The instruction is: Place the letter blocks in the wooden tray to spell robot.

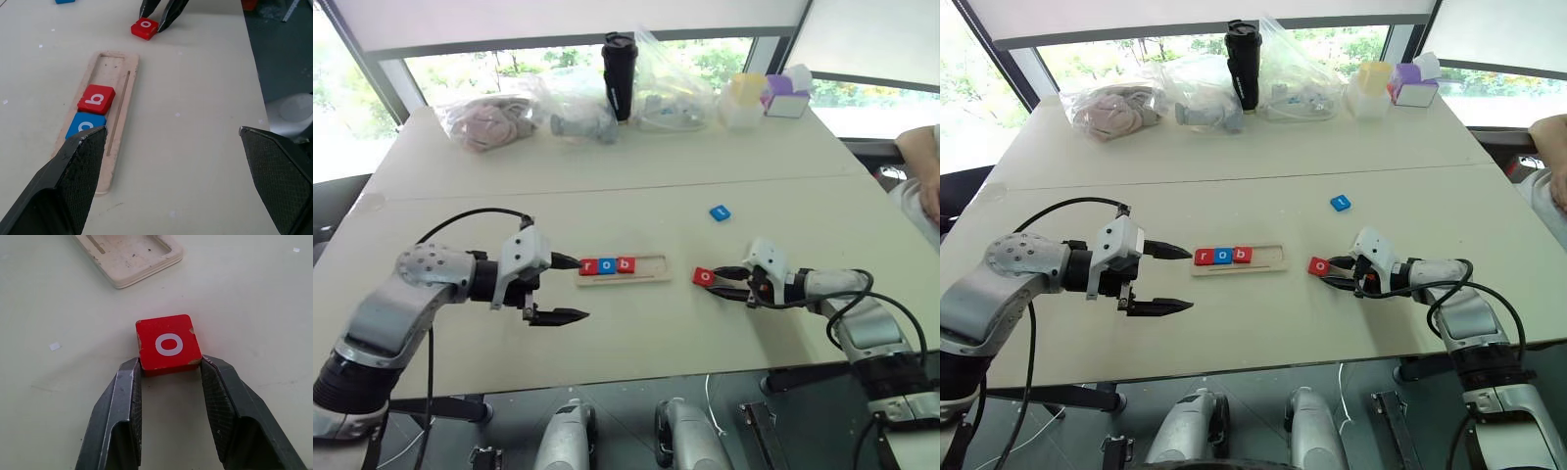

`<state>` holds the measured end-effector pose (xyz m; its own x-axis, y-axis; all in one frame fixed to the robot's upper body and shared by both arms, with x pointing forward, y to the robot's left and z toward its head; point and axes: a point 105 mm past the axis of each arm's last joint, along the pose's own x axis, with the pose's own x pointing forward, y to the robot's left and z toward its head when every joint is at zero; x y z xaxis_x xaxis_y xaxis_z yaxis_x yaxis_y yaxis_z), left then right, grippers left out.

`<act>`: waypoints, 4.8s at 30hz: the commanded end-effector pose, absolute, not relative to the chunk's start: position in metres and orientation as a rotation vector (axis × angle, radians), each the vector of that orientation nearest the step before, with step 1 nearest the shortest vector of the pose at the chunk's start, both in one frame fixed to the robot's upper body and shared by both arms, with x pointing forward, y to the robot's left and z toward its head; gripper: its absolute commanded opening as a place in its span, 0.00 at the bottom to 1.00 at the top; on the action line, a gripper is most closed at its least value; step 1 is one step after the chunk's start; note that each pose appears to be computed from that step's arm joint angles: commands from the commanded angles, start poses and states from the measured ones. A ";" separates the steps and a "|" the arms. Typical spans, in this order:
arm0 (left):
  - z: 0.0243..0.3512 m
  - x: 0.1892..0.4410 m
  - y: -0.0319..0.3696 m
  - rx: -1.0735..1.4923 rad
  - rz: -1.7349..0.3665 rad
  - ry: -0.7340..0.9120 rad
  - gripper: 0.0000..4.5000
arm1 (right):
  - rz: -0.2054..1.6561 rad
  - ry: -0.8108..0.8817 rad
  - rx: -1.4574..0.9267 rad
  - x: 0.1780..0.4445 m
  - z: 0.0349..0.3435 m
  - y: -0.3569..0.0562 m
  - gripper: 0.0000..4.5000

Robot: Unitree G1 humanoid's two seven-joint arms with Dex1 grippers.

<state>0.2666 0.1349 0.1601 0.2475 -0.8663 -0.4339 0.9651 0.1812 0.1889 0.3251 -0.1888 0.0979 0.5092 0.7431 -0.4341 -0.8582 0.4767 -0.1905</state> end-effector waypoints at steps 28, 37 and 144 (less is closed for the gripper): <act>0.166 0.274 0.164 0.481 -1.145 0.231 1.00 | 1.343 0.254 -0.610 0.368 0.114 -0.093 0.26; 0.164 0.274 0.162 0.466 -1.137 0.229 1.00 | 1.332 0.235 -0.609 0.376 0.116 -0.086 0.26; 0.165 0.285 0.123 0.410 -1.326 0.173 1.00 | 0.004 0.505 0.135 0.299 0.100 -0.142 0.38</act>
<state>0.2848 0.1251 0.1586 0.2472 -0.9005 -0.3579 0.9669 0.2049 0.1523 0.2997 -0.1426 0.0944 0.8656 0.0274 -0.5000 0.0340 0.9930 0.1132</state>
